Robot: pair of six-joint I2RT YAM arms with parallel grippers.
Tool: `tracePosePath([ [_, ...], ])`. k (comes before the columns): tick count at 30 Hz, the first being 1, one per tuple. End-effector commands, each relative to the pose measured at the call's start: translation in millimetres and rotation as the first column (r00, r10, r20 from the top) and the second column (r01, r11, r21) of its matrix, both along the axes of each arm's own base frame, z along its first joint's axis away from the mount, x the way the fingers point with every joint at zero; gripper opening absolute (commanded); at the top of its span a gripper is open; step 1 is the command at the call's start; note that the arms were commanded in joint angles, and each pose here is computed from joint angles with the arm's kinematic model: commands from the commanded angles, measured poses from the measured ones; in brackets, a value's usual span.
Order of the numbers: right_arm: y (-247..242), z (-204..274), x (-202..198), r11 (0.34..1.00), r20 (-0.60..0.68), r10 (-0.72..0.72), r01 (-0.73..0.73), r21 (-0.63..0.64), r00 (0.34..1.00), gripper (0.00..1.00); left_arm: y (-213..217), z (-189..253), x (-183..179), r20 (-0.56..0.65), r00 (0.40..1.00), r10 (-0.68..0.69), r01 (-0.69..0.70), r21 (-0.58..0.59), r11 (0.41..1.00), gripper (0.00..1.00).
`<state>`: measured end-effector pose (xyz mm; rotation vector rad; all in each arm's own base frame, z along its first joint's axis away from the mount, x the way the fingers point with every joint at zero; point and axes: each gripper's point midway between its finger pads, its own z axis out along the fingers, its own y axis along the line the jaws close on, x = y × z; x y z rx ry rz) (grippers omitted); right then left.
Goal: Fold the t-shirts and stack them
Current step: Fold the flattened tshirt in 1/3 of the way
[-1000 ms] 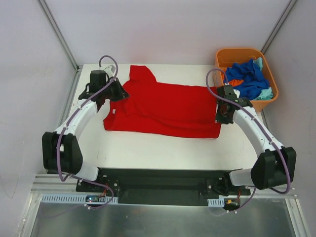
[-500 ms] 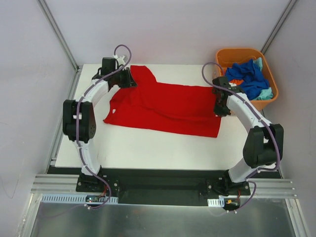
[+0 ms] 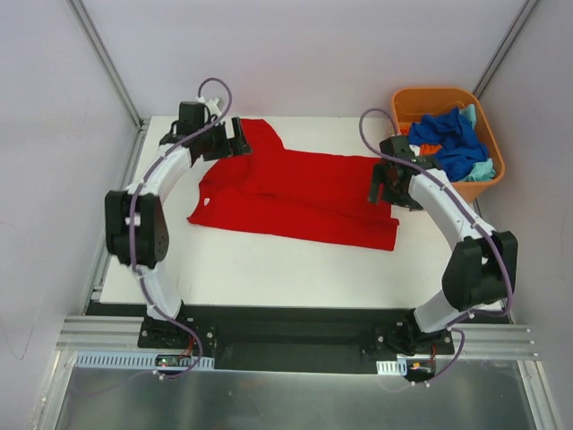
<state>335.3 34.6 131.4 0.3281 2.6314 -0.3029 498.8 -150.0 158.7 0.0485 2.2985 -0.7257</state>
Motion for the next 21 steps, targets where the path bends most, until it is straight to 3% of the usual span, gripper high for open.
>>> tracePosePath([
  [1,49.4,14.8,-15.9,0.975,0.056,0.193,-0.198,0.106,0.98,0.97,21.3,32.6,-49.9,0.013,0.988,0.155,-0.155,0.015,0.988,0.99],
  [4,71.2,-3.0,-23.3,0.959,0.028,0.23,-0.231,0.166,0.973,0.97,33.0,-10.8,-95.6,-0.113,0.966,0.234,-0.231,0.036,0.972,0.99],
  [11,103.1,-54.3,-21.9,0.934,-0.075,0.286,-0.26,0.244,0.955,0.97,21.2,-74.4,-127.7,-0.347,0.904,0.249,-0.27,-0.014,0.963,0.99],
  [15,110.8,-84.4,-21.8,0.933,-0.144,0.294,-0.251,0.257,0.945,0.97,23.8,-100.7,-137.7,-0.425,0.863,0.273,-0.299,0.006,0.954,0.99],
  [21,107.3,-119.9,-50.6,0.934,-0.233,0.305,-0.242,0.262,0.923,0.97,48.1,-131.9,-181.9,-0.503,0.79,0.349,-0.367,0.067,0.928,0.99],
])
